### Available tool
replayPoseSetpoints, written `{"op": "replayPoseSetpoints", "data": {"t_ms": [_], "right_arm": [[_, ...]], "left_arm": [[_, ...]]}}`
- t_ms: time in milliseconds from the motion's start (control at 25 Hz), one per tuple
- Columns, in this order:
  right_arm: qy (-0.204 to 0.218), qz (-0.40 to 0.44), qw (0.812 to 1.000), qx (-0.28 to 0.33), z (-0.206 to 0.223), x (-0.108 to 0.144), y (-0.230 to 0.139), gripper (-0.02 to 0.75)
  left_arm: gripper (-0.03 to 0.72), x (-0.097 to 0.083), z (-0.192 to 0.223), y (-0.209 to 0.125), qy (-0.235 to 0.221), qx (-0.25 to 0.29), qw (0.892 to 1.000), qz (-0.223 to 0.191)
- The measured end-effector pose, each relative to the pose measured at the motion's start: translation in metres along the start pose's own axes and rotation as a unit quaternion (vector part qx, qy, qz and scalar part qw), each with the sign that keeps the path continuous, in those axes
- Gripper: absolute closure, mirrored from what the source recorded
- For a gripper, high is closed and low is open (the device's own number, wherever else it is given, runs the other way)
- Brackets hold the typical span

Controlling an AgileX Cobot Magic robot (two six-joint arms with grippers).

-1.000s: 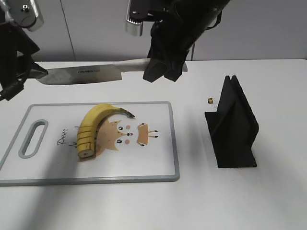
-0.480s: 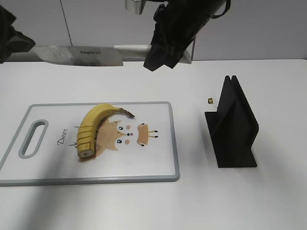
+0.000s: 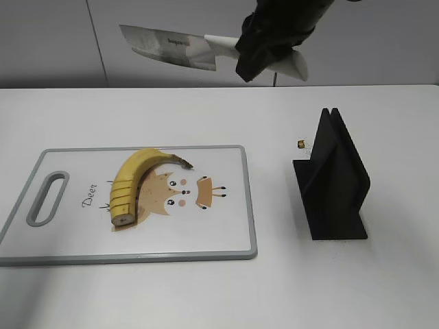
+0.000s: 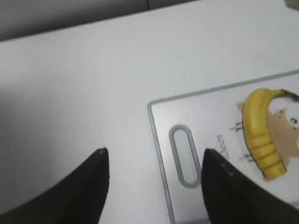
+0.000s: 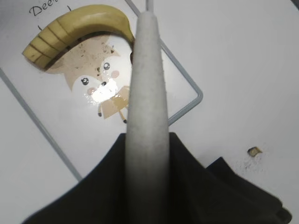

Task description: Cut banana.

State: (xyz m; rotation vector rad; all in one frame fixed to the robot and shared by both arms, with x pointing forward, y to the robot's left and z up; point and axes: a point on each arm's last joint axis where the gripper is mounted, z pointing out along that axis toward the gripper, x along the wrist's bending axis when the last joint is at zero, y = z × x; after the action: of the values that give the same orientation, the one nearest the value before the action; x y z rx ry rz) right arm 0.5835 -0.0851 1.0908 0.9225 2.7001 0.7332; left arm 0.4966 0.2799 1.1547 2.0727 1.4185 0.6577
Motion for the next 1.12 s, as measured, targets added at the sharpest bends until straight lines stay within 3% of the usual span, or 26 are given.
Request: {"op": "replayPoseSetpoints", "data": {"t_ms": [200,360,560,880,1120], "right_arm": [[0.008,0.078,0.996,0.034,-0.016,0.005,-0.007,0.575],[-0.012,0.137,0.990,0.034,-0.036,0.007,-0.011,0.575],[-0.035,0.188,0.981,0.016,-0.058,0.006,-0.027,0.575],[-0.050,0.323,0.945,0.007,-0.073,-0.036,-0.086,0.575],[-0.063,0.365,0.929,0.001,-0.076,-0.035,-0.115,0.575]], "left_arm": [[0.094,0.007,-0.009,-0.020,-0.009,0.108,0.992,-0.060],[0.099,0.002,-0.018,-0.034,-0.005,0.126,0.989,-0.079],[0.098,-0.014,-0.044,-0.069,0.004,0.114,0.990,-0.080],[0.100,-0.035,-0.073,-0.129,0.047,0.027,0.996,-0.065],[0.101,-0.055,-0.078,-0.184,0.052,-0.011,0.997,-0.064]]}}
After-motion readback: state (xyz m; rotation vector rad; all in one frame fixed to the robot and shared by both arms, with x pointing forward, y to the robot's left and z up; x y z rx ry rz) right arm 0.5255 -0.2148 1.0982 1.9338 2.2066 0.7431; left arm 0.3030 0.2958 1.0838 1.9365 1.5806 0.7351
